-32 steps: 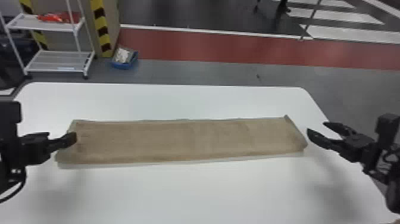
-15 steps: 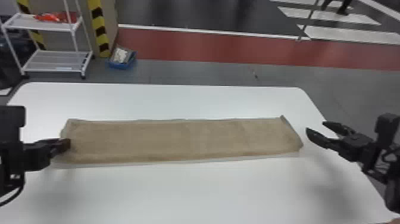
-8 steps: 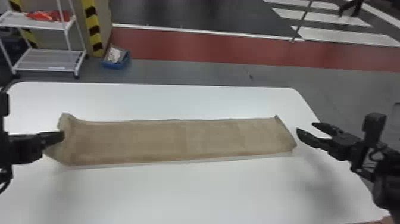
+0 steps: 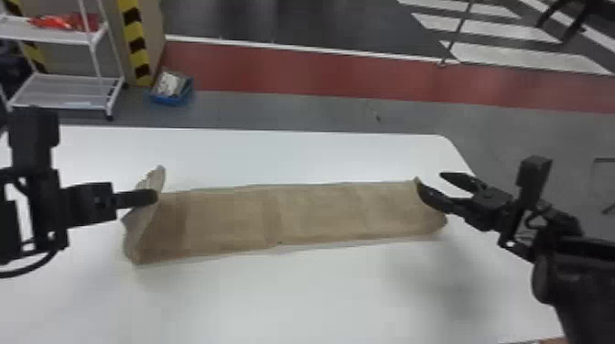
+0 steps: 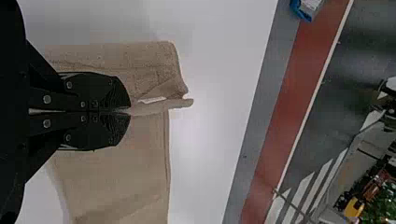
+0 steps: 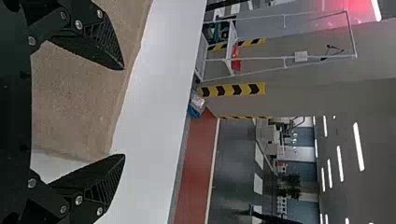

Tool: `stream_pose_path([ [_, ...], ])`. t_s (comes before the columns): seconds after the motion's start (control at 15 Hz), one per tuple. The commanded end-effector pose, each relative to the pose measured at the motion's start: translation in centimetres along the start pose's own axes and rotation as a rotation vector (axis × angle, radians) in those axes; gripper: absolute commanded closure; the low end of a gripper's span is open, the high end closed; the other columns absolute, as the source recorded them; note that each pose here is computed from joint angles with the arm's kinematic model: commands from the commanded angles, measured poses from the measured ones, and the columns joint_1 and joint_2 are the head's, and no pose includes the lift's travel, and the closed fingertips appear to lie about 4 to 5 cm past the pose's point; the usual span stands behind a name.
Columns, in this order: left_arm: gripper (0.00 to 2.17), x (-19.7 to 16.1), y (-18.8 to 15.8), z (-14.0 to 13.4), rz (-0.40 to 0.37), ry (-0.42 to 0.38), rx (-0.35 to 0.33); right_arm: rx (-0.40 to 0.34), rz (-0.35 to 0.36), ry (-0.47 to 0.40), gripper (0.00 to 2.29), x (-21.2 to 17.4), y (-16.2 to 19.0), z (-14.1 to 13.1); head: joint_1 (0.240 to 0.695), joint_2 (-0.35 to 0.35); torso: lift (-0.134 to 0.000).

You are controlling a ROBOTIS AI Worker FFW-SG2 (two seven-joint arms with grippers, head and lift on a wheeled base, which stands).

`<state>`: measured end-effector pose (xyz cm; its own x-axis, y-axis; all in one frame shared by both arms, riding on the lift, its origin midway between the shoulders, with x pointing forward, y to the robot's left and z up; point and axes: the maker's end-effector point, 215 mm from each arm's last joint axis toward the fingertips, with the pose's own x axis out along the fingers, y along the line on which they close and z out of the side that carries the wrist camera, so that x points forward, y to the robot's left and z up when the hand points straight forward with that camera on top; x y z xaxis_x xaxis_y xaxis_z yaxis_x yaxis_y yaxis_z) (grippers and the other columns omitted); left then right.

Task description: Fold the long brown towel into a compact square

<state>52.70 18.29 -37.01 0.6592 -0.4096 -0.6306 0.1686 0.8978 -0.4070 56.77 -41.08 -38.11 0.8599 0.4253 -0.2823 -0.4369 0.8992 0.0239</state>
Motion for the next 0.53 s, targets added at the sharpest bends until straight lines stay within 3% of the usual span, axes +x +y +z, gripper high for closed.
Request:
stream_pose_path([
  [0.0,1.48,1.3,-5.4,2.6,-0.059,-0.057,0.023,-0.013,0.040,-0.024,0.25,1.1,2.8,0.7,0.695,-0.220,-0.124],
  [0.27,1.48,2.6,-10.8,5.3,-0.159,-0.145,-0.042,-0.032,0.113,-0.043,0.28,3.2,7.1,0.4,0.695,-0.241,-0.124],
  [0.33,1.48,3.4,-11.6,4.7,-0.159,-0.126,-0.049,-0.027,0.130,-0.042,0.32,4.3,8.7,-0.1,0.695,-0.243,-0.124],
  [0.47,1.48,4.4,-12.9,4.8,-0.175,-0.139,-0.077,0.009,0.167,-0.082,0.57,6.9,12.5,-0.1,0.695,-0.234,-0.124],
])
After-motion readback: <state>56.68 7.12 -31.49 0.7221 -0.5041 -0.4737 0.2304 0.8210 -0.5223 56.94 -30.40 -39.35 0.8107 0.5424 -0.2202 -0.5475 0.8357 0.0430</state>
